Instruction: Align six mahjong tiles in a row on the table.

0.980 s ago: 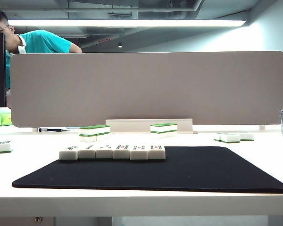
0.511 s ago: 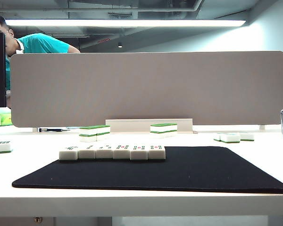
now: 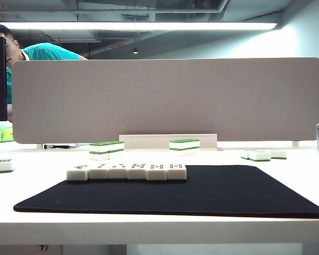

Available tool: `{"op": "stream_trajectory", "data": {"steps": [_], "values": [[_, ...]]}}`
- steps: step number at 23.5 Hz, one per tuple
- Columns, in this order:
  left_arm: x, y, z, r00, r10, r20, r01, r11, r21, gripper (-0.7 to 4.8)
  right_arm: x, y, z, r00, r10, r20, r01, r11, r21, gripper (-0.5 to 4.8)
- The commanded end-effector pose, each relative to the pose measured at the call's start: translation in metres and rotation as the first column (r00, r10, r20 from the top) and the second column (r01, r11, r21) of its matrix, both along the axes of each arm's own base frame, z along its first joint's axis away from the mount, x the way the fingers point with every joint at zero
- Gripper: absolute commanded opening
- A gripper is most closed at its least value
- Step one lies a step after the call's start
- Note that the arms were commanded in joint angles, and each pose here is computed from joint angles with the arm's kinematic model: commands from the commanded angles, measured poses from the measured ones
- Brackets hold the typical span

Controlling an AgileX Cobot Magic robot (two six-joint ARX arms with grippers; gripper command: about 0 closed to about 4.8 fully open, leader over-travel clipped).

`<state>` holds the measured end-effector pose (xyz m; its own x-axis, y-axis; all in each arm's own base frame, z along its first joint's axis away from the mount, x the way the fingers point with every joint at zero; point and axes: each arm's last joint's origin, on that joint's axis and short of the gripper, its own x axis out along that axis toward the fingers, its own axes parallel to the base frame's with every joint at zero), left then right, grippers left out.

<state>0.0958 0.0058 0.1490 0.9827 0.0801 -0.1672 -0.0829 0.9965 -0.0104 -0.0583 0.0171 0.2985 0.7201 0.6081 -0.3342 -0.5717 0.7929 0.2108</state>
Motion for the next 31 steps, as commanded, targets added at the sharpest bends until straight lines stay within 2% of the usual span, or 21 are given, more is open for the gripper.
{"op": "stream_trajectory", "data": {"steps": [1,4,9,16,19,21,23,25,31], "values": [[0.000,0.000,-0.001,1.000,-0.007,-0.014,0.007,1.000,-0.002,0.79,0.005,0.000,0.009,0.986,0.011,0.164,-0.007,1.000,-0.027,-0.01],[0.000,0.000,-0.001,1.000,-0.007,-0.014,0.007,1.000,-0.002,0.79,0.025,0.000,0.014,0.958,-0.006,0.285,0.002,1.000,0.013,-0.01],[0.000,0.000,-0.001,1.000,-0.007,-0.014,0.007,1.000,-0.001,0.79,0.056,0.000,0.001,0.952,-0.037,0.304,0.012,0.996,0.083,-0.01],[0.000,0.000,-0.001,1.000,-0.007,-0.014,0.007,1.000,-0.002,0.79,0.097,-0.004,-0.028,0.925,-0.218,0.313,0.179,0.973,0.148,-0.01],[0.000,0.000,-0.001,1.000,-0.007,-0.014,0.007,1.000,-0.001,0.79,0.111,-0.006,-0.043,0.899,-0.326,0.292,0.282,0.942,0.182,-0.01],[0.000,0.000,-0.001,1.000,-0.007,-0.014,0.007,1.000,-0.002,0.79,0.125,-0.009,-0.064,0.861,-0.438,0.260,0.392,0.895,0.211,-0.01],[0.000,0.000,-0.001,1.000,-0.007,-0.014,0.007,1.000,-0.002,0.79,0.132,-0.011,-0.075,0.838,-0.485,0.250,0.441,0.872,0.212,-0.01],[0.000,0.000,-0.001,1.000,-0.007,-0.014,0.007,1.000,-0.002,0.79,0.142,-0.013,-0.094,0.793,-0.559,0.244,0.516,0.828,0.221,-0.01],[0.000,0.000,-0.001,1.000,-0.007,-0.014,0.007,1.000,-0.002,0.79,0.151,-0.016,-0.120,0.734,-0.634,0.243,0.595,0.773,0.220,-0.01]]}}
